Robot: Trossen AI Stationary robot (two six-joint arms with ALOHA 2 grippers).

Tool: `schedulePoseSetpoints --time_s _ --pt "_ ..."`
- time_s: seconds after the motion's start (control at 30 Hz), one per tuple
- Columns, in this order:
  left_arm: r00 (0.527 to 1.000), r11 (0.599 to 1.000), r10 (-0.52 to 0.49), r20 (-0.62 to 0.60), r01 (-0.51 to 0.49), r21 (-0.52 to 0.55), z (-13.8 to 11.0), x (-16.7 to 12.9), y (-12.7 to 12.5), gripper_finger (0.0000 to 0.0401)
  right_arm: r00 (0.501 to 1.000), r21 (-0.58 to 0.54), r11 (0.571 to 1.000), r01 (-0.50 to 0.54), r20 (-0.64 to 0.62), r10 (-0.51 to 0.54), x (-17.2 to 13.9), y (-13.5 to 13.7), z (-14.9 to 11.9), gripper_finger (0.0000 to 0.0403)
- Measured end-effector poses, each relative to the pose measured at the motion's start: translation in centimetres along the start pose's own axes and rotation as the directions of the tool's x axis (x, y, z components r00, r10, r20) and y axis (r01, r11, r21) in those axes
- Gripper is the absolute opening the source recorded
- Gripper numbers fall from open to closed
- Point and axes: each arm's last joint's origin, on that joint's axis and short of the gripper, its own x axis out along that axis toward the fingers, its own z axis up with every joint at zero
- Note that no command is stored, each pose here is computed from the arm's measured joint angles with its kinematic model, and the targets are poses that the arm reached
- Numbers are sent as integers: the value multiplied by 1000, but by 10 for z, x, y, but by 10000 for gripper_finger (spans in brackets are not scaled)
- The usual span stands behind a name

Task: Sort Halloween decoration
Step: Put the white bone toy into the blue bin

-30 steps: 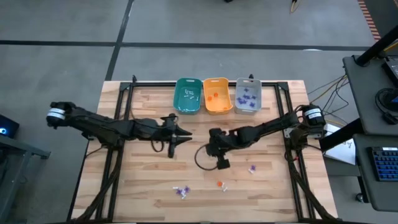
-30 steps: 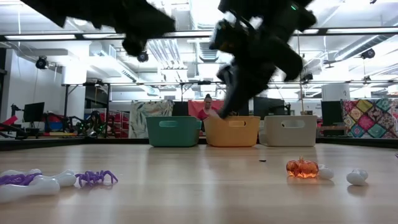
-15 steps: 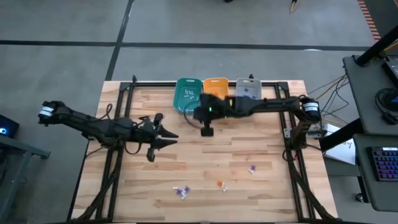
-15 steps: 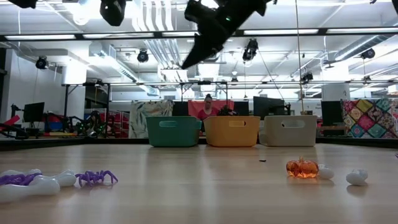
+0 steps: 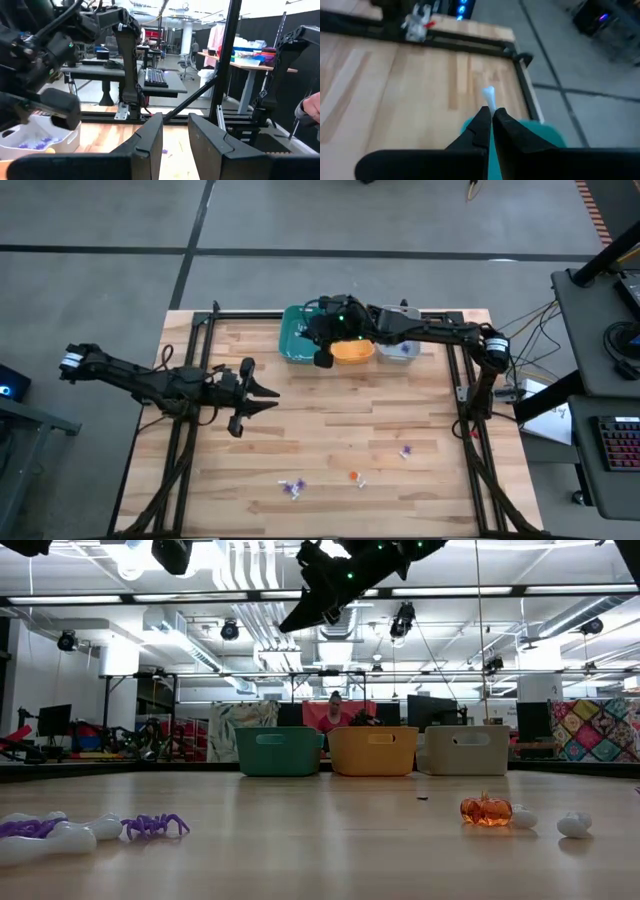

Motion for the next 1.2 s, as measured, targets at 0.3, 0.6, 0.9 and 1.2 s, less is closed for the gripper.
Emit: schedulePoseSetpoints --time_s 0.3,0.6,0.9,1.2 --pt "1000 999 25 17 -26 39 3 -2 1 75 997 -6 999 51 60 -50 21 -16 -10 9" --pt "999 998 44 18 -45 40 3 -1 2 75 998 2 998 67 -3 -67 68 -28 -23 9" --pt "999 998 46 13 -46 41 2 -1 2 75 966 54 998 37 -256 -22 110 -52 -45 9" --pt "999 998 53 12 -53 41 2 -1 2 75 903 101 995 18 -428 27 116 -68 -76 9"
